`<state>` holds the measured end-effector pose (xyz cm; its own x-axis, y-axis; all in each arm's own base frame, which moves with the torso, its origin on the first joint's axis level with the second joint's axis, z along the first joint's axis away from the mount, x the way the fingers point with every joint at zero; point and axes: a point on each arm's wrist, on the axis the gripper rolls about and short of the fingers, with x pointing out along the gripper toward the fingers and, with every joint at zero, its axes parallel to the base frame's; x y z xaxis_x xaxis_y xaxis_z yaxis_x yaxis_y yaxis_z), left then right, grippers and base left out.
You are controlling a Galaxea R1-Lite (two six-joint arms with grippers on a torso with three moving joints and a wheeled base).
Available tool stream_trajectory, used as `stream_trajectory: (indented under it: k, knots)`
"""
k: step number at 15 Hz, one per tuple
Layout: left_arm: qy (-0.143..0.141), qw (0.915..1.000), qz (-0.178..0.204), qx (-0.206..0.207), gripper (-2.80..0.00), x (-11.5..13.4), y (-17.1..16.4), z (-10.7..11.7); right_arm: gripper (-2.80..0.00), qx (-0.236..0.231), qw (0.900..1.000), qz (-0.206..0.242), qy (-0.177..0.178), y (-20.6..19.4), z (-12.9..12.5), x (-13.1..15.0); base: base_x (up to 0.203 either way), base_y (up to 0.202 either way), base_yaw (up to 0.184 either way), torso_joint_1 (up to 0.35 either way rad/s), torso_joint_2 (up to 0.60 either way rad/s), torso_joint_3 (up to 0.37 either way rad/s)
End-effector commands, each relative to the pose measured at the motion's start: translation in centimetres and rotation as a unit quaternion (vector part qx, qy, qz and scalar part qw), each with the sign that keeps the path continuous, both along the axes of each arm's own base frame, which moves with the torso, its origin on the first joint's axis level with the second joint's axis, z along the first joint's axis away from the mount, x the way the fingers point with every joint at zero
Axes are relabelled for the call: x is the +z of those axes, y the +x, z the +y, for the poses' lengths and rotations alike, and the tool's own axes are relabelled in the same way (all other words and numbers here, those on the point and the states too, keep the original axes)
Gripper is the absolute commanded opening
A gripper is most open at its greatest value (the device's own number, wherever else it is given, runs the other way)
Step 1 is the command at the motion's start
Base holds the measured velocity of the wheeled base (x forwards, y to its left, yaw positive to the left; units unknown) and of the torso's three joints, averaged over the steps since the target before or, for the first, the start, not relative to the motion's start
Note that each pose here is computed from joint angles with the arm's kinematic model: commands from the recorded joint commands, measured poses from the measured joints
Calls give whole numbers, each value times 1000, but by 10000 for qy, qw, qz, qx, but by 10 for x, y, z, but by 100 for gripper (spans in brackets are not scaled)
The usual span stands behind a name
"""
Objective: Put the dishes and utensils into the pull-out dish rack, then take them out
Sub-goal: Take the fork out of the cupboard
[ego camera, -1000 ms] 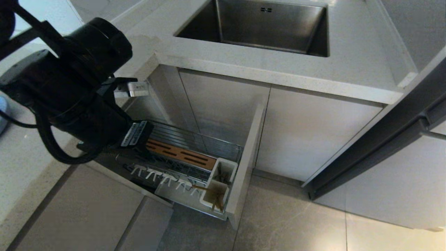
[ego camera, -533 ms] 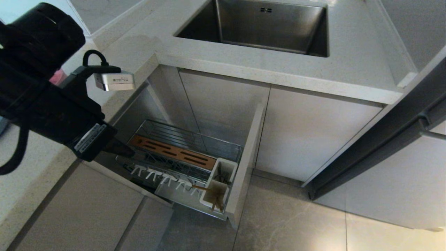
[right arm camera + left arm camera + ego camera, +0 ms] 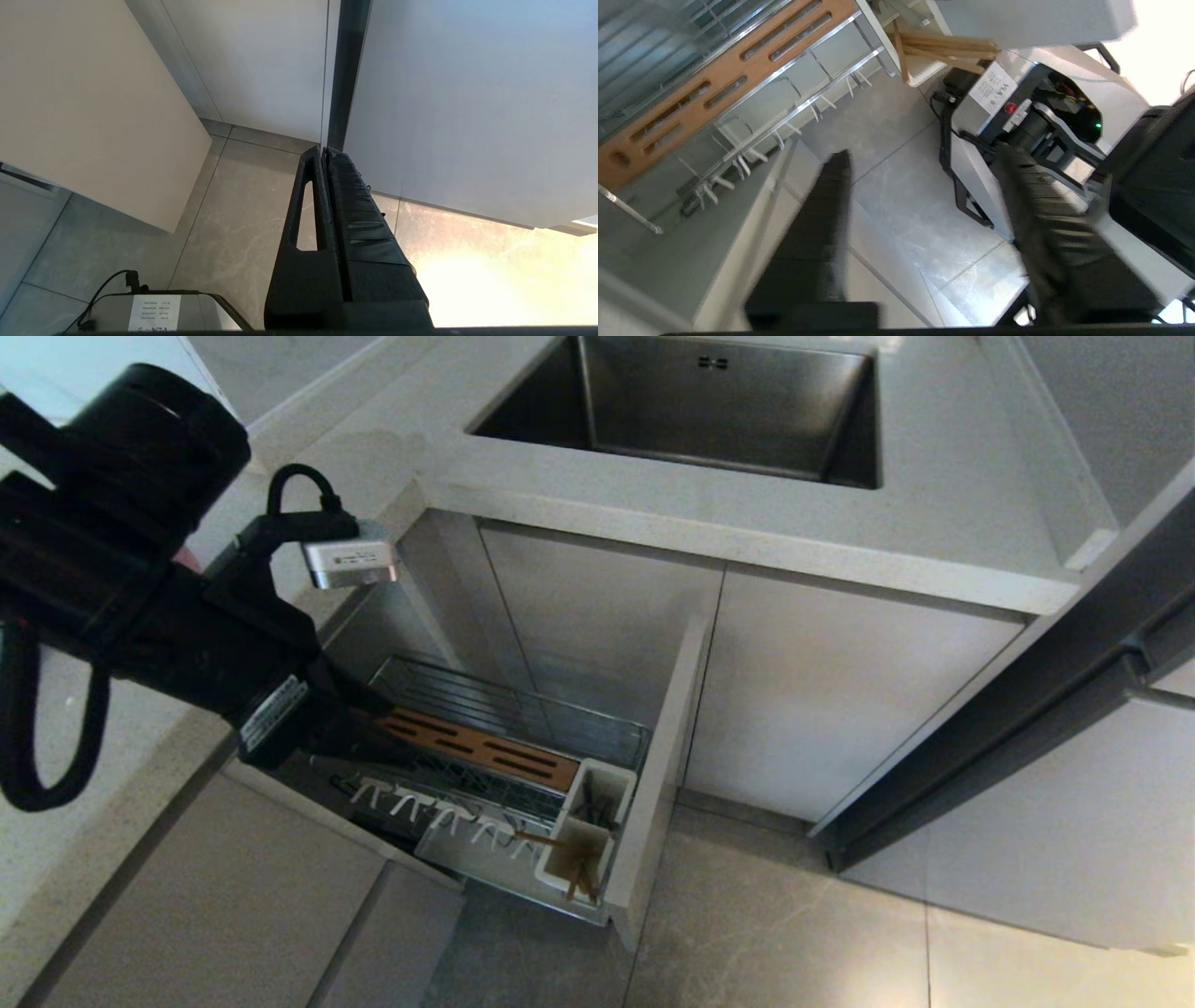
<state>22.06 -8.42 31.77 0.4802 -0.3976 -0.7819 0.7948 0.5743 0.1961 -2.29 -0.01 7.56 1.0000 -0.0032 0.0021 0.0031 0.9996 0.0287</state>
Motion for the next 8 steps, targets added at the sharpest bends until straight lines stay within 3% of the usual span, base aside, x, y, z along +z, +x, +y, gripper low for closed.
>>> stream_trajectory:
  k: [1, 4, 8]
  knots:
    - [89, 9996, 283, 5, 0, -16, 17, -6, -280, 1, 10000, -5, 2, 0, 0, 0, 0, 0, 0, 0, 0, 0]
    - [84, 9990, 448, 33, 0, -29, 29, -13, -280, 1, 10000, -5, 2, 0, 0, 0, 0, 0, 0, 0, 0, 0]
    - [-84, 9971, 755, 87, 0, -53, 52, -47, -280, 1, 10000, -5, 2, 0, 0, 0, 0, 0, 0, 0, 0, 0]
